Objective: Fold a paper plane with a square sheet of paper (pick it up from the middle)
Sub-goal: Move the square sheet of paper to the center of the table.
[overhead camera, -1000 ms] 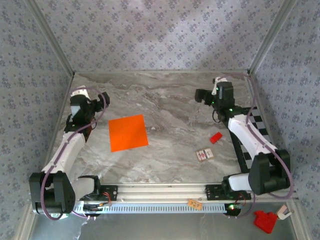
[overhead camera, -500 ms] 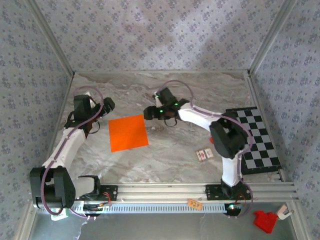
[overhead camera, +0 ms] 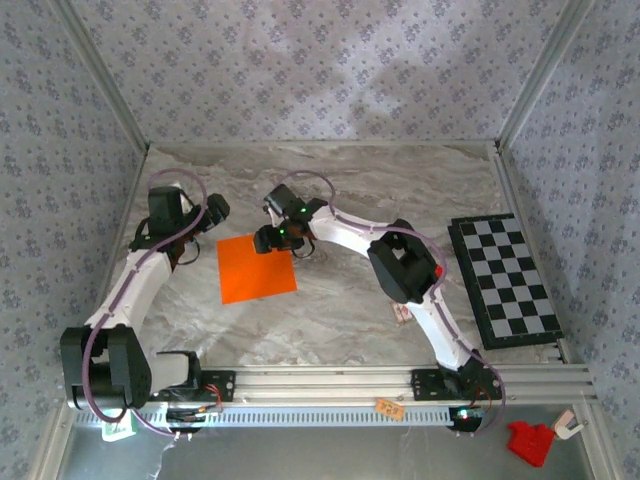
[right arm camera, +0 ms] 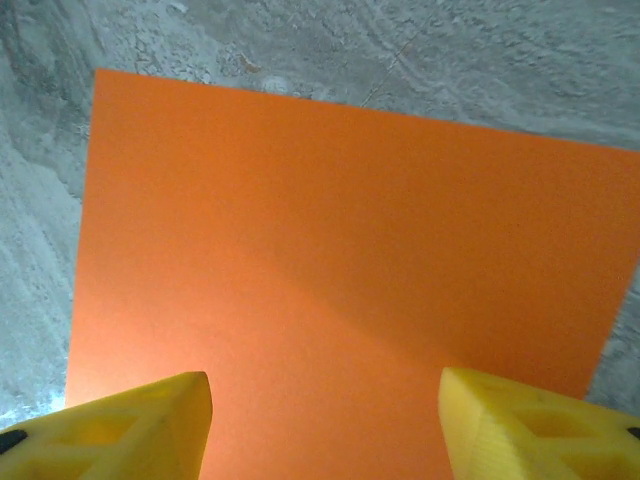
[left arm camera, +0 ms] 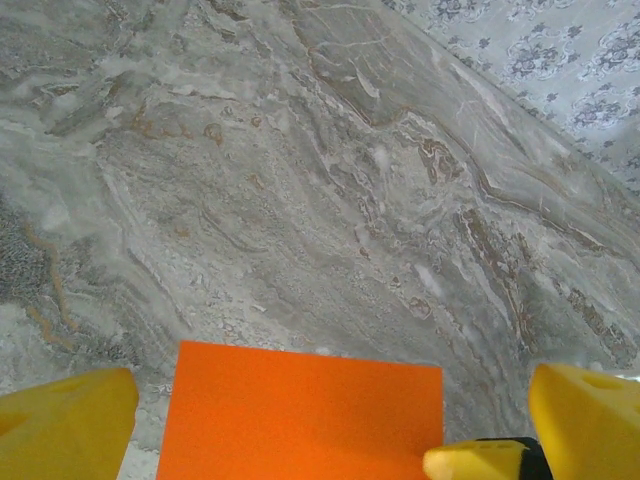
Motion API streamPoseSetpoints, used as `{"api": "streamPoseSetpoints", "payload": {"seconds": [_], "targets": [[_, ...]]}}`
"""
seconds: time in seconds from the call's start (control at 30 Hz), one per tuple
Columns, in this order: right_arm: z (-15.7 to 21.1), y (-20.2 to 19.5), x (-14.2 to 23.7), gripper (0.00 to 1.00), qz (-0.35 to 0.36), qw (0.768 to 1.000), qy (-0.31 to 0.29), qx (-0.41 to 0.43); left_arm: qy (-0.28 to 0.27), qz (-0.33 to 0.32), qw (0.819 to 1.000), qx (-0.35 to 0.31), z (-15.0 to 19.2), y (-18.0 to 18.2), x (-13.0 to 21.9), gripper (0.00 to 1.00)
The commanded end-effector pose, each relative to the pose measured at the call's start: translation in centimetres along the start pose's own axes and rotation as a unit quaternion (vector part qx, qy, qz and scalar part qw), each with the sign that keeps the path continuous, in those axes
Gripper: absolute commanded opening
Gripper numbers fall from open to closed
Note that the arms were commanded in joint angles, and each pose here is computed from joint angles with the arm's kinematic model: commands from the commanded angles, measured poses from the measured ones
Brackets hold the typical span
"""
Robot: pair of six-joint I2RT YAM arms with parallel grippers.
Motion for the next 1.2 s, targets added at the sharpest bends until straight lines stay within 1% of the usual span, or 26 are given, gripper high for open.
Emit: {"api": "streamPoseSetpoints", "payload": {"seconds": [0.0, 0.07, 0.17, 0.37, 0.5, 0.63, 0.83, 0.9, 1.0, 1.07, 1.17], "targets": [[0.6, -1.1, -0.8, 0.63, 0.028, 0.999, 0.025, -0.004, -0.004, 0.001, 1.000, 0.002, -1.1, -0.2, 0.2, 1.00], [0.4, -1.5, -1.4, 0.64, 0.035, 0.999, 0.025, -0.003, 0.000, 0.003, 1.000, 0.000, -1.0, -0.3, 0.0, 1.00], [1.0, -2.6, -1.8, 0.67, 0.059, 0.997, 0.043, -0.008, 0.013, 0.011, 1.000, -0.013, -0.5, -0.4, -0.5, 1.00], [0.9, -6.3, -0.7, 0.69, 0.124, 0.991, 0.037, -0.029, 0.031, 0.029, 0.999, -0.023, -0.7, -1.5, -1.5, 1.00], [0.8, -9.6, 1.0, 0.69, 0.136, 0.988, 0.013, -0.073, 0.055, 0.038, 0.997, -0.032, -0.2, -2.7, -2.5, 1.00], [0.9, -12.9, 3.7, 0.69, 0.141, 0.983, -0.012, -0.116, 0.098, 0.061, 0.992, -0.049, 1.1, -4.2, -3.3, 1.00], [4.0, -17.2, 7.7, 0.69, 0.169, 0.972, -0.031, -0.161, 0.173, 0.072, 0.980, -0.073, 3.9, -6.4, -4.0, 1.00], [5.0, -17.8, 8.7, 0.68, 0.169, 0.967, -0.036, -0.185, 0.199, 0.073, 0.974, -0.086, 5.2, -7.3, -4.0, 1.00], [5.5, -17.7, 9.9, 0.69, 0.152, 0.966, -0.050, -0.204, 0.236, 0.072, 0.963, -0.106, 7.5, -8.6, -3.9, 1.00], [4.4, -16.5, 11.2, 0.69, 0.122, 0.967, -0.074, -0.210, 0.257, 0.067, 0.956, -0.121, 8.9, -9.5, -3.6, 1.00], [2.1, -14.9, 14.0, 0.72, 0.084, 0.967, -0.124, -0.208, 0.287, 0.041, 0.948, -0.133, 11.1, -10.5, -3.1, 1.00]]}}
Point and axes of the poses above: each hand's point on the last joint's axis, 136 mm out from that joint toward the fingers, its own x axis back along the fingers, its own y axis along the line the jaws close on, z = x × y, the point moved 1 cm from there along x, back along the fingers, and after that the axes turned 14 degrees about -x, right-handed, at the moved point
